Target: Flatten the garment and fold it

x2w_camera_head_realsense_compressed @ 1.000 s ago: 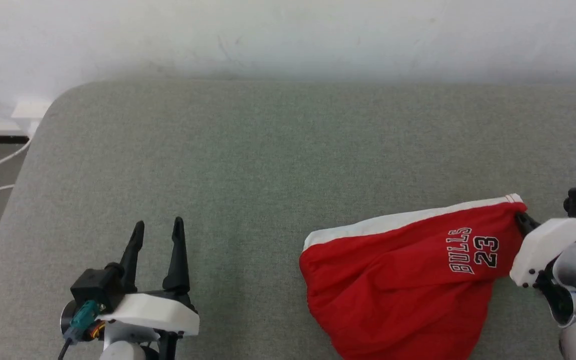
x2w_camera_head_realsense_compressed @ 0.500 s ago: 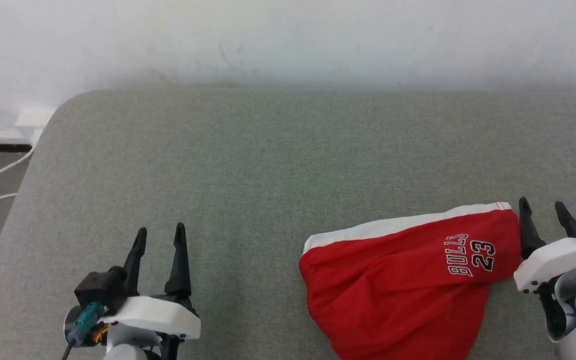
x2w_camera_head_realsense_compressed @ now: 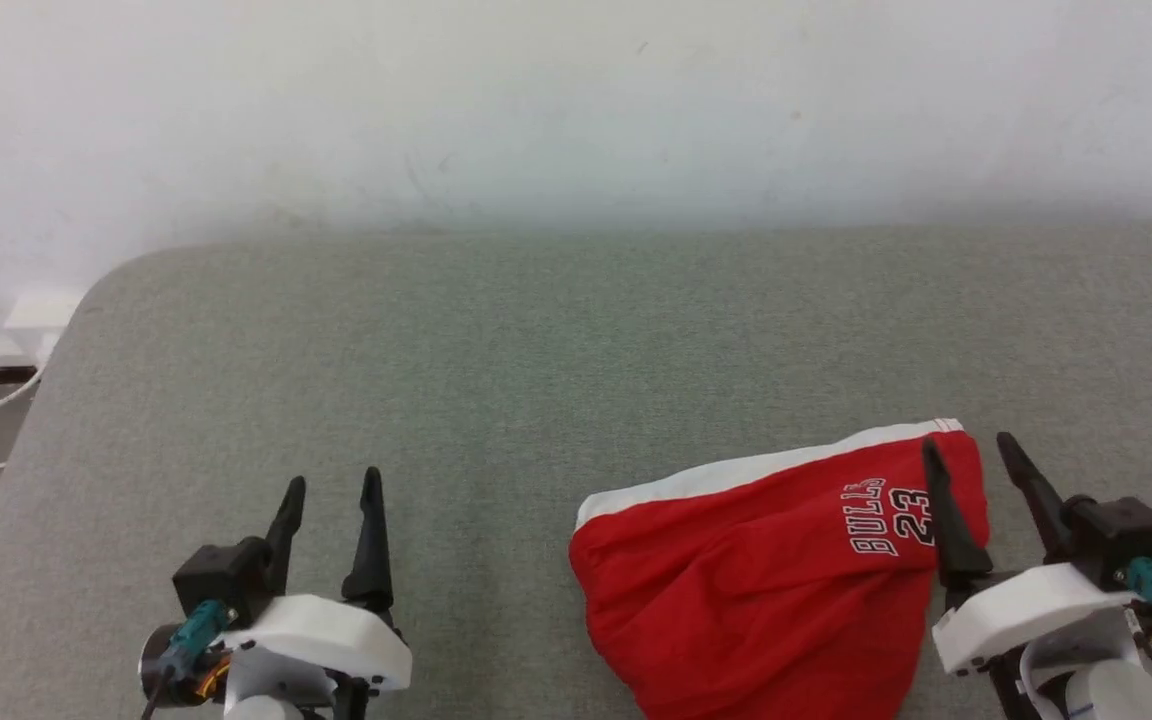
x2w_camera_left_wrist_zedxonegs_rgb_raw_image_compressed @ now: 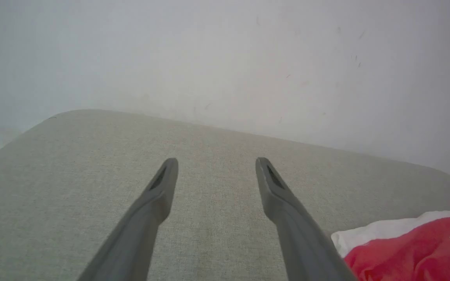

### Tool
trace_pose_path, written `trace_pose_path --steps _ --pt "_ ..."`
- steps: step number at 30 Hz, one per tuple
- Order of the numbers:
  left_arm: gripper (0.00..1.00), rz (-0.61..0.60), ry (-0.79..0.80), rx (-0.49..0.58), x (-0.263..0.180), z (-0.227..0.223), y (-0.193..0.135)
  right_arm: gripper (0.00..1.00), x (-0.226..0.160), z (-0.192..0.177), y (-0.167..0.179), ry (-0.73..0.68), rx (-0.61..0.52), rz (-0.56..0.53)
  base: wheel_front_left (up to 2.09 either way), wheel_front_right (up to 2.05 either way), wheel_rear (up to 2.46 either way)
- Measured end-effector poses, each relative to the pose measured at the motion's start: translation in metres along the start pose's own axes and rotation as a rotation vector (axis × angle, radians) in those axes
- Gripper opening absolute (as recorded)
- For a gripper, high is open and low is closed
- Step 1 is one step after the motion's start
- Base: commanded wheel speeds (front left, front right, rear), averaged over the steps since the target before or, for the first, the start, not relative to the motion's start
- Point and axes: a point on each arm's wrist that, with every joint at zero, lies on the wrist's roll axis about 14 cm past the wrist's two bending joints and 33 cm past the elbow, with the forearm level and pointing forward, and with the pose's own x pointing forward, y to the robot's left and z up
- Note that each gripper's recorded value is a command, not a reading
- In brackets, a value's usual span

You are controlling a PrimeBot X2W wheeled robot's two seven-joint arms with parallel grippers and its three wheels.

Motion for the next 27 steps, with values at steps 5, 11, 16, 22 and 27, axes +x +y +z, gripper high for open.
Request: trace_pose_path --steps 5,11,16,22,27 --pt "1.0 -0.118 0.096 0.006 0.018 -0.011 -0.039 1.0 -0.008 0.007 0.009 -0.002 0.008 0.015 0.0 0.0 0.0" --pt "1.0 -0.322 0.346 0.033 0.035 -0.046 -0.097 1.0 -0.009 0.011 0.013 0.004 0.005 0.021 0.0 0.0 0.0" --pt "1.0 -0.393 0.558 0.062 0.028 -0.085 -0.114 1.0 -0.012 0.008 0.016 0.014 0.005 0.026 0.0 0.0 0.0" --pt "1.0 -0.446 0.764 0.162 0.022 -0.12 -0.124 1.0 -0.014 0.004 0.013 0.029 0.007 0.015 0.0 0.0 0.0" --pt "1.0 -0.471 0.917 0.29 0.017 -0.143 -0.122 1.0 -0.014 -0.001 0.012 0.044 0.013 0.009 0.0 0.0 0.0"
